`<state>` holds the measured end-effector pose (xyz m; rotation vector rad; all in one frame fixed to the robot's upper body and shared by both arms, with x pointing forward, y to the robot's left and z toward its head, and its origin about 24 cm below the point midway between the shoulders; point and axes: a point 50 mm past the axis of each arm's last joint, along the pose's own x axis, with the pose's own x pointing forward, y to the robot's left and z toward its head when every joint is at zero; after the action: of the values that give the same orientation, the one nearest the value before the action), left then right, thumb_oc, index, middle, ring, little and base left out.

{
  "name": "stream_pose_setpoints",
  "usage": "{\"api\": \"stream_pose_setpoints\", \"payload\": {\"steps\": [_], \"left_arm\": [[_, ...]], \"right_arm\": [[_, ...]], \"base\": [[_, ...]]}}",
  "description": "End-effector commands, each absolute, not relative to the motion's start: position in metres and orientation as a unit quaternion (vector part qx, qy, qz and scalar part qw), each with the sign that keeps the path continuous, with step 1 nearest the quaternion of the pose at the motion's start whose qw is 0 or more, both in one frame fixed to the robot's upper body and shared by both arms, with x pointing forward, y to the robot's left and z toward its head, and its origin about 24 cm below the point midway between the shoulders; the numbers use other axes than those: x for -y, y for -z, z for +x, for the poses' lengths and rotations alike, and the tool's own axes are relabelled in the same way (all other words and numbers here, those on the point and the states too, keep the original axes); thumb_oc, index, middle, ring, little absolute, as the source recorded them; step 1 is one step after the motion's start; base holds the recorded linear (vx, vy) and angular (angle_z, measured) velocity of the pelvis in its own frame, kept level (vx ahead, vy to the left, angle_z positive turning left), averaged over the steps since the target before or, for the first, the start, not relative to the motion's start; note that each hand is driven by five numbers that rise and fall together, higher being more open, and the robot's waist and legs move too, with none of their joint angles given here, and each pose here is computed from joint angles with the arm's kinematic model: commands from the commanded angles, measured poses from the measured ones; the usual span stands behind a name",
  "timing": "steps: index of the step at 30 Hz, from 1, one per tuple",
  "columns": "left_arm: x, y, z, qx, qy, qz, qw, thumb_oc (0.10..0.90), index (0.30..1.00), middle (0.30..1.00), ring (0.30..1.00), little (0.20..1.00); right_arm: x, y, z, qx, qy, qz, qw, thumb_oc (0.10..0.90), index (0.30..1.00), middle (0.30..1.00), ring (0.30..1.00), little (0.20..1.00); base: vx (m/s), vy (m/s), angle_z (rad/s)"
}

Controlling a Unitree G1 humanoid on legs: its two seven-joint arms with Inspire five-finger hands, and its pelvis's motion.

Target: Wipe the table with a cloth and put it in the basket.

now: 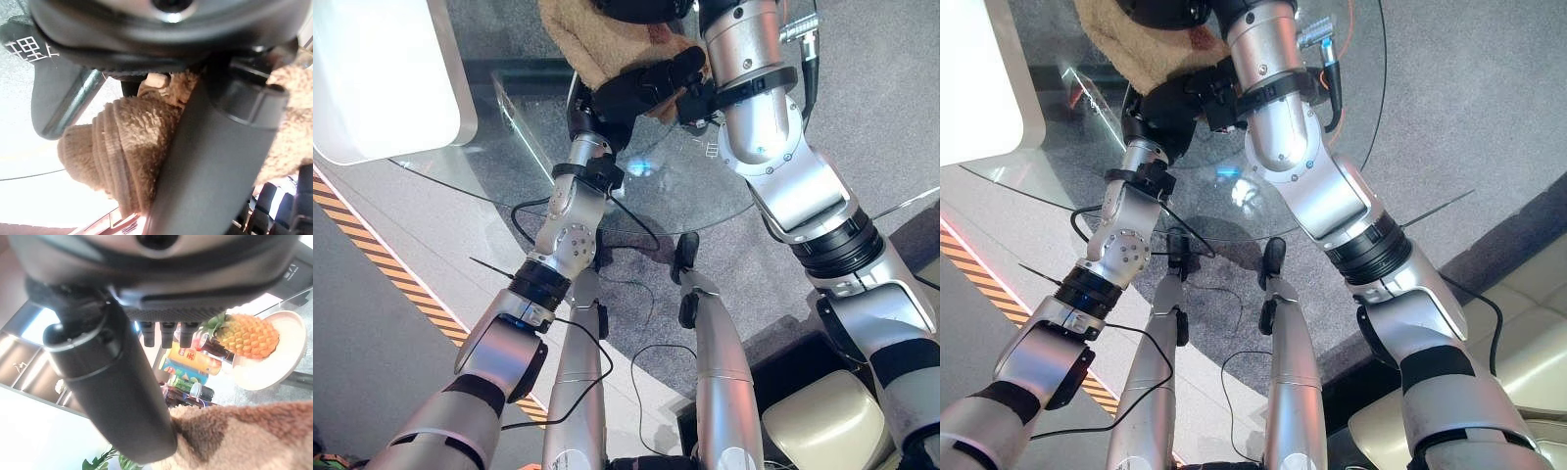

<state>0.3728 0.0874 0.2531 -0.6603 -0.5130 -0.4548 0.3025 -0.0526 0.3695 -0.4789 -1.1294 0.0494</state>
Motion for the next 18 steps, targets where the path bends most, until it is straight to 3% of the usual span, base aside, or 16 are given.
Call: {"api": "stream_pose_setpoints", "payload": {"steps": [1, 18], "left_arm": [[-0.069, -0.325, 0.341, 0.393, 0.323, -0.318, 0.8, 0.1, 0.3, 0.3, 0.3, 0.2], [-0.105, -0.337, 0.345, 0.44, 0.271, -0.317, 0.796, 0.1, 0.3, 0.3, 0.3, 0.2]], "right_arm": [[0.056, -0.427, 0.241, 0.673, 0.013, -0.155, 0.723, 0.8, 0.9, 0.9, 0.9, 0.9], [0.096, -0.426, 0.269, 0.62, 0.102, -0.142, 0.765, 0.8, 0.9, 0.9, 0.9, 0.9]], "base": [[0.0, 0.0, 0.0], [0.0, 0.0, 0.0]]}}
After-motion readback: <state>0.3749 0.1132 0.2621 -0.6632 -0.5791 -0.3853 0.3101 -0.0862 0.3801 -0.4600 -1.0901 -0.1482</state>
